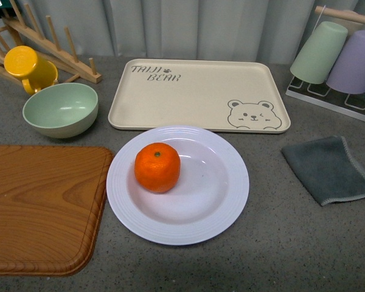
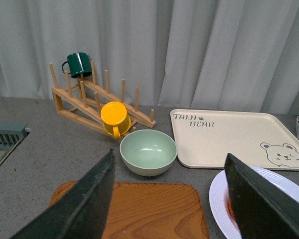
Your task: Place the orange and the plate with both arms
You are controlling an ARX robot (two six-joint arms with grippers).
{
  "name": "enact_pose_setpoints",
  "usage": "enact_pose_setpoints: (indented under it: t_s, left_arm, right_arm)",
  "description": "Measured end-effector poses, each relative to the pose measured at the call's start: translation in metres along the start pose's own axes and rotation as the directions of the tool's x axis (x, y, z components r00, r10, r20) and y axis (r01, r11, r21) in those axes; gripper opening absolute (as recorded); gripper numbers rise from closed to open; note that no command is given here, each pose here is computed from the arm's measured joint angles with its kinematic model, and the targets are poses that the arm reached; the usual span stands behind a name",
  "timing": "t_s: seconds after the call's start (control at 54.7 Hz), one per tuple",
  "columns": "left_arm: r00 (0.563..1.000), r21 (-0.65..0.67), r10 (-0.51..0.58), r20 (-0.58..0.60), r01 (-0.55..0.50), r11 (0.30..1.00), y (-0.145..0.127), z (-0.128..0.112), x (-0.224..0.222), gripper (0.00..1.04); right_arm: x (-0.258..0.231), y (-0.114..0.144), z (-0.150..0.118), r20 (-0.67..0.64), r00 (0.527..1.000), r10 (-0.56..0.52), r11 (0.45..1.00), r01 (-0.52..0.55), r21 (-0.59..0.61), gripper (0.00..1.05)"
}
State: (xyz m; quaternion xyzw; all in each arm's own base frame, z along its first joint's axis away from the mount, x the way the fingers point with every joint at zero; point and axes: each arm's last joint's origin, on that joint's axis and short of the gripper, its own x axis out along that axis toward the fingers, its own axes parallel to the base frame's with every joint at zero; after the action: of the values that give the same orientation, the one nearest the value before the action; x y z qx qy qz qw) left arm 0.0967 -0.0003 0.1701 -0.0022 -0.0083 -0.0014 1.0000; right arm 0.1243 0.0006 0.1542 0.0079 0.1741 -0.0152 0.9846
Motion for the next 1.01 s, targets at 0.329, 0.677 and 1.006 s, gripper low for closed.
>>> enact_pose_setpoints:
  t_s: [0.329, 0.677, 1.006]
  left_arm:
    - [1.0, 0.0, 0.0, 0.0, 0.0, 1.0, 0.0, 0.0, 0.0, 0.98]
    - [1.0, 0.0, 0.0, 0.0, 0.0, 1.0, 0.0, 0.0, 0.0, 0.98]
    - [1.0, 0.0, 0.0, 0.0, 0.0, 1.0, 0.0, 0.0, 0.0, 0.98]
  right_arm:
    - [0.099, 0.011, -0.001, -0.307, 0.897, 0.318, 0.925, -0.222, 0.31, 0.96]
    - [0.176, 0.042, -0.05, -0.433, 0.676, 0.597, 0.706, -0.185, 0.684, 0.96]
    - [0.224, 0.078, -0.064, -0.388, 0.575, 0.721, 0.55, -0.132, 0.825, 0.96]
